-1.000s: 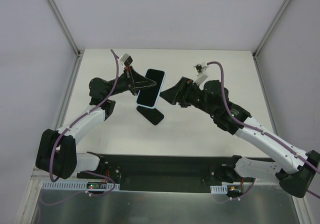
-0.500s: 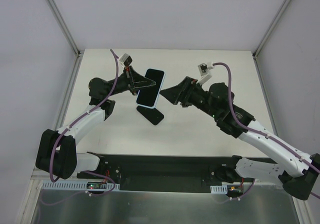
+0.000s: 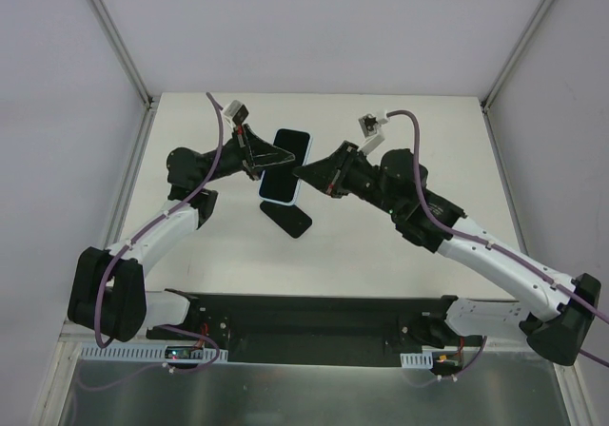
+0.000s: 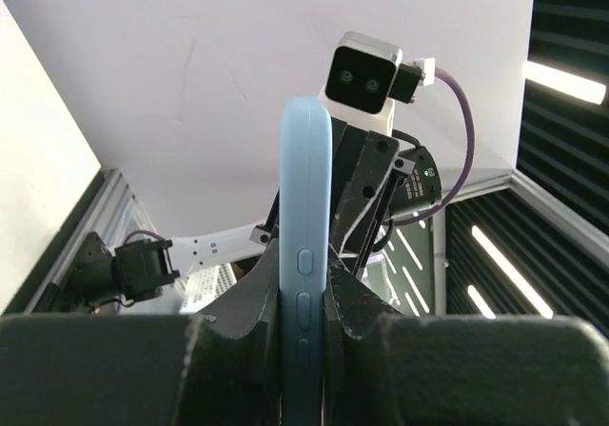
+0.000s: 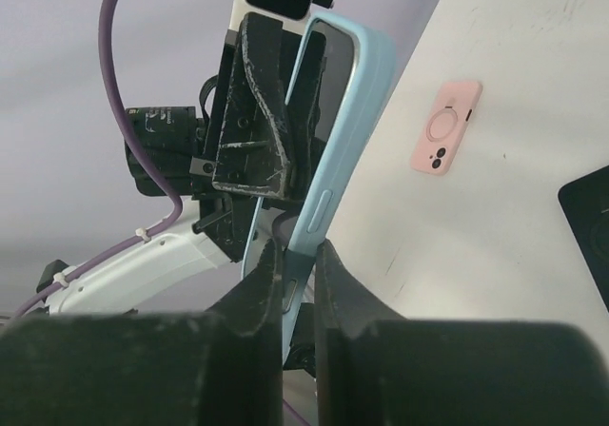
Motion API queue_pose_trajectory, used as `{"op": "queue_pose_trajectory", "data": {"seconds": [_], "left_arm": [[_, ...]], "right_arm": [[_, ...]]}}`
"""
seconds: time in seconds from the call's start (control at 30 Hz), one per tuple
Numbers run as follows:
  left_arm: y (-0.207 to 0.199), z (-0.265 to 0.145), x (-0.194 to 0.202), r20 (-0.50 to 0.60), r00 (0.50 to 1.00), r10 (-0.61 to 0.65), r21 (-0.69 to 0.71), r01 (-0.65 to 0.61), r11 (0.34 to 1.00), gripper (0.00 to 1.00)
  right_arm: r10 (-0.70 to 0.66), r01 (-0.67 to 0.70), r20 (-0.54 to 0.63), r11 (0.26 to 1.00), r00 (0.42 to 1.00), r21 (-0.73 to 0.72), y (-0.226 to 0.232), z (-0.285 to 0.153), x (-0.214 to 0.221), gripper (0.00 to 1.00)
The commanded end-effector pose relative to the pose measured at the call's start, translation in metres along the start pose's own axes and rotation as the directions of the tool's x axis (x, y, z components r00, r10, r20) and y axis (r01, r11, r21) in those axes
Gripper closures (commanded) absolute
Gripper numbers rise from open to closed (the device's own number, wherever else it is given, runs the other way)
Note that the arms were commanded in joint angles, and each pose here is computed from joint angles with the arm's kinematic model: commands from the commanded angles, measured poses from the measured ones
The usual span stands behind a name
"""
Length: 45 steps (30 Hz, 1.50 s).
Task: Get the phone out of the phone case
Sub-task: Remove the phone case from the phone.
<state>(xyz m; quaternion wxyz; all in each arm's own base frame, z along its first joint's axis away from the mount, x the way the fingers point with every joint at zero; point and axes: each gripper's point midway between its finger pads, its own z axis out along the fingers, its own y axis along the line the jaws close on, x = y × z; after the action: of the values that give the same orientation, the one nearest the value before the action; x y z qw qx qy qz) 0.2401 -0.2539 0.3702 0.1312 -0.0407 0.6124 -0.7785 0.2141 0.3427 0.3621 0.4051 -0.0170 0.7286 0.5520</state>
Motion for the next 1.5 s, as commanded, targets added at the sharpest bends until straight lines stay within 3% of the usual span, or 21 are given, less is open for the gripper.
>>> {"op": "queue_pose_trajectory", "data": {"seconds": [0.0,0.23,0.47,0.77,0.97,1.33,1.43,1.47], "left_arm": [[-0.042,-0.003,0.01,-0.012,0.993,0.121,0.099,-0.12,0.988,1.0],[-0.043,-0.003,0.008,-0.014,0.996,0.087,0.128,-0.085,0.988,1.0],[-0.04,-0.005,0.001,-0.011,1.0,0.019,0.184,-0.017,0.983,1.0],[-0.036,-0.008,-0.004,-0.005,1.0,0.005,0.183,-0.004,0.983,1.0],[-0.032,-0.009,-0.008,-0.001,1.0,-0.009,0.189,0.009,0.982,1.0],[-0.043,-0.008,-0.006,-0.026,1.0,-0.013,0.21,0.018,0.977,1.0],[-0.052,-0.007,-0.004,-0.035,0.999,-0.007,0.221,0.014,0.975,1.0],[-0.056,-0.007,-0.003,-0.037,0.999,0.003,0.224,0.005,0.975,1.0]], "right_arm": [[-0.009,0.012,0.083,0.999,0.997,-0.029,0.012,-0.009,-0.021,0.99],[-0.029,0.047,0.096,0.982,0.995,-0.184,0.041,-0.01,-0.024,0.99],[-0.036,0.094,0.147,0.909,0.988,-0.406,0.08,-0.024,-0.029,0.99],[-0.072,0.184,0.207,0.782,0.976,-0.596,0.118,-0.056,-0.034,0.99],[-0.108,0.239,0.224,0.651,0.969,-0.721,0.151,-0.08,-0.033,0.98],[-0.281,0.257,0.127,0.495,0.951,-0.83,0.161,-0.084,0.002,0.99],[-0.356,0.24,0.063,0.479,0.932,-0.844,0.154,-0.081,0.018,0.99],[-0.373,0.233,0.033,0.505,0.927,-0.831,0.146,-0.075,0.023,0.99]]}}
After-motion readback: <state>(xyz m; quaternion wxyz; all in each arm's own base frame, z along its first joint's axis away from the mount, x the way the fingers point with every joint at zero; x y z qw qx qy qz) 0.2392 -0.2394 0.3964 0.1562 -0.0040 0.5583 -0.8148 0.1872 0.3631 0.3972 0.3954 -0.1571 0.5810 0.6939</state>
